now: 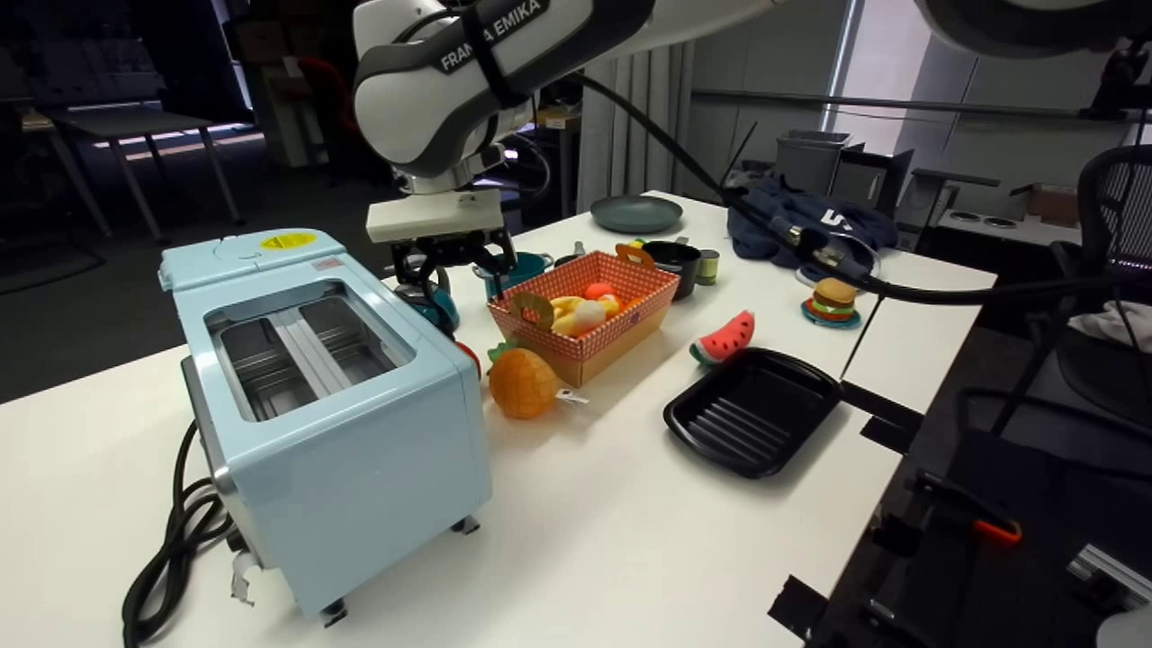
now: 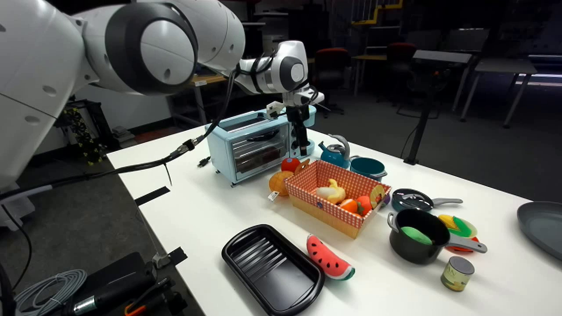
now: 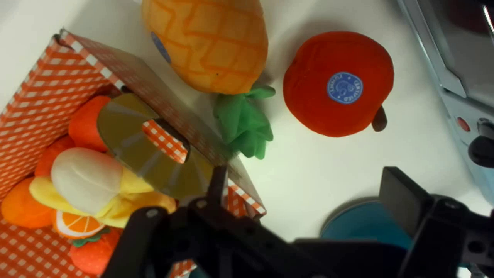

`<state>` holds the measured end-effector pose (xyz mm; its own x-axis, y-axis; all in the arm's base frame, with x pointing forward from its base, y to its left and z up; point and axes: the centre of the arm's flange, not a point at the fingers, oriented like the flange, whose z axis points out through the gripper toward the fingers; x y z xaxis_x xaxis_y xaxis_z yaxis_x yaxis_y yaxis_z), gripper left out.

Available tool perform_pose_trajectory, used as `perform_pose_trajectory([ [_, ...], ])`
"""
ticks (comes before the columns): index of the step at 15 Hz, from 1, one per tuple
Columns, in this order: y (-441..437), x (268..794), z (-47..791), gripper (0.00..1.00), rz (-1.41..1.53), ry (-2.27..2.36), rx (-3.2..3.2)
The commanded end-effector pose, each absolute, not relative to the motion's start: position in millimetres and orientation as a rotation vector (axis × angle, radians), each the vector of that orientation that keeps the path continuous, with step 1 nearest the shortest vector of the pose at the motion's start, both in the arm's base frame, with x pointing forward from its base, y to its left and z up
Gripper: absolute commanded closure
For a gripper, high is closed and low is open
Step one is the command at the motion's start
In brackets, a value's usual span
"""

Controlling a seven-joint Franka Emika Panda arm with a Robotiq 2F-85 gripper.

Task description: Pick the red object and put it in the basket

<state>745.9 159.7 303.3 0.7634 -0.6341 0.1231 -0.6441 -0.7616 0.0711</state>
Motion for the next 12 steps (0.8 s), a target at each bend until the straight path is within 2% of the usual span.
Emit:
perform_pose_trajectory([
  [1,178.6,782.1,295.4,0.0,0.06,-1.172,2.814],
  [12,183.2,786.4,242.0,0.0,-0.075,-1.205,2.789],
])
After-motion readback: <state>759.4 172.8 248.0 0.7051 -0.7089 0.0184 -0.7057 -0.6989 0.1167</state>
